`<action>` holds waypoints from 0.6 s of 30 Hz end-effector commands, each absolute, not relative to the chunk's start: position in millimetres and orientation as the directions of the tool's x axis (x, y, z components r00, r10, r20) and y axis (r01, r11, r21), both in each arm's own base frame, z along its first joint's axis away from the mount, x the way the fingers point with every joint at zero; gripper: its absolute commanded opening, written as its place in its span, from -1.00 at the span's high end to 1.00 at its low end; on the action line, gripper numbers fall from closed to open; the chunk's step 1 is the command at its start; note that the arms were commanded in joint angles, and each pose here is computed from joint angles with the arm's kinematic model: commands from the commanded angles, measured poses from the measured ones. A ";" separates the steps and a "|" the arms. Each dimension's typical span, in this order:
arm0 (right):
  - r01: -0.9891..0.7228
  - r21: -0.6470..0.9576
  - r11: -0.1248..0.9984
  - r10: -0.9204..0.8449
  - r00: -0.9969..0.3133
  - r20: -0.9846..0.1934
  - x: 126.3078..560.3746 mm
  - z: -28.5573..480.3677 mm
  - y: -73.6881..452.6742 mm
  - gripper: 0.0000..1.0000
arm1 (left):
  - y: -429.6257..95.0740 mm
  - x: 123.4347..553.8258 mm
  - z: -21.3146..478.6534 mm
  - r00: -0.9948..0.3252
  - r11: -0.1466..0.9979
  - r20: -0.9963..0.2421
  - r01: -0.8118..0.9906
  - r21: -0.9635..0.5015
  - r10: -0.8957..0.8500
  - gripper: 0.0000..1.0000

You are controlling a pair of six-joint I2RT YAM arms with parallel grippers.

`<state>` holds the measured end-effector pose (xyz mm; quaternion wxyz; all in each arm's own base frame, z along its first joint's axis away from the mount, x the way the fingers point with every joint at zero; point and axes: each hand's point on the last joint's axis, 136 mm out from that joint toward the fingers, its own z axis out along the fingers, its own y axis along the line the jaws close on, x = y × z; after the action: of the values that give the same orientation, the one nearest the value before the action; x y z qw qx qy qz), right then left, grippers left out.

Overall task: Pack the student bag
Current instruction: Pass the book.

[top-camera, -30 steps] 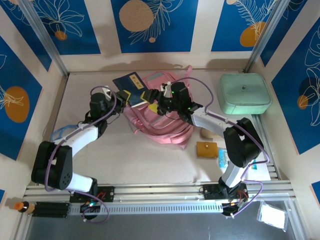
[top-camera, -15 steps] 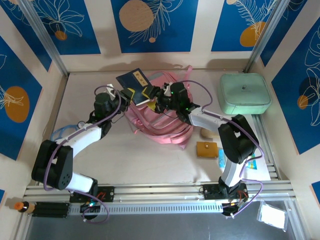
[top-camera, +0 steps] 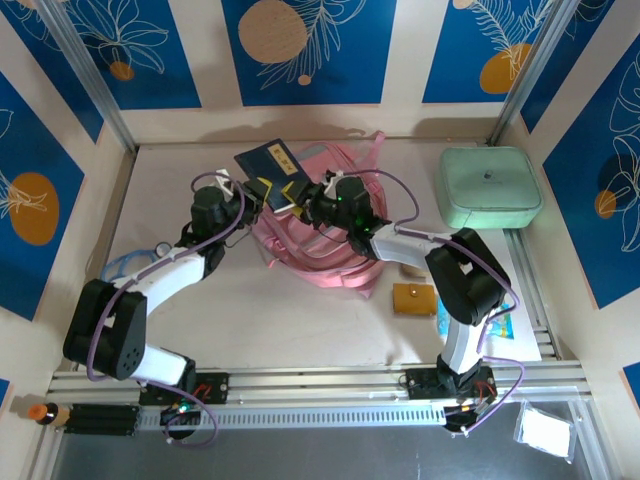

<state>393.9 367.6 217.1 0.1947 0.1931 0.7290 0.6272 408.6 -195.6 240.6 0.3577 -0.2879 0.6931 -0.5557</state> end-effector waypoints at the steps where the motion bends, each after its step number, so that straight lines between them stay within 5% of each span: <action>1: 0.016 0.991 0.134 0.556 -0.829 -0.062 397.0 232.4 358.6 0.59 | -196.4 410.0 272.6 -0.548 0.174 -0.198 0.096 -0.980 -0.813 1.00; 4: 0.026 0.987 0.156 0.551 -0.832 -0.065 398.4 231.5 356.1 0.86 | -195.9 408.6 270.0 -0.549 0.188 -0.206 0.089 -0.978 -0.810 0.92; 7: 0.013 0.979 0.202 0.551 -0.828 -0.103 398.3 231.8 349.6 0.98 | -192.7 406.3 263.2 -0.544 0.234 -0.234 0.069 -0.970 -0.806 0.48; 11: -0.042 0.944 0.326 0.543 -0.810 -0.224 394.9 237.2 329.0 1.00 | -187.2 400.4 250.0 -0.556 0.402 -0.353 0.036 -0.915 -0.753 -0.11; 18: -0.084 0.814 0.575 0.524 -0.726 -0.445 390.2 246.9 254.9 1.00 | -216.8 379.0 231.8 -0.664 0.734 -0.625 0.166 -0.659 -0.411 -0.62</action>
<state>393.1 286.5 234.4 0.2870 0.1687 0.7999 0.4994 395.9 -204.0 246.9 0.4054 -0.1722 0.7889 -0.4285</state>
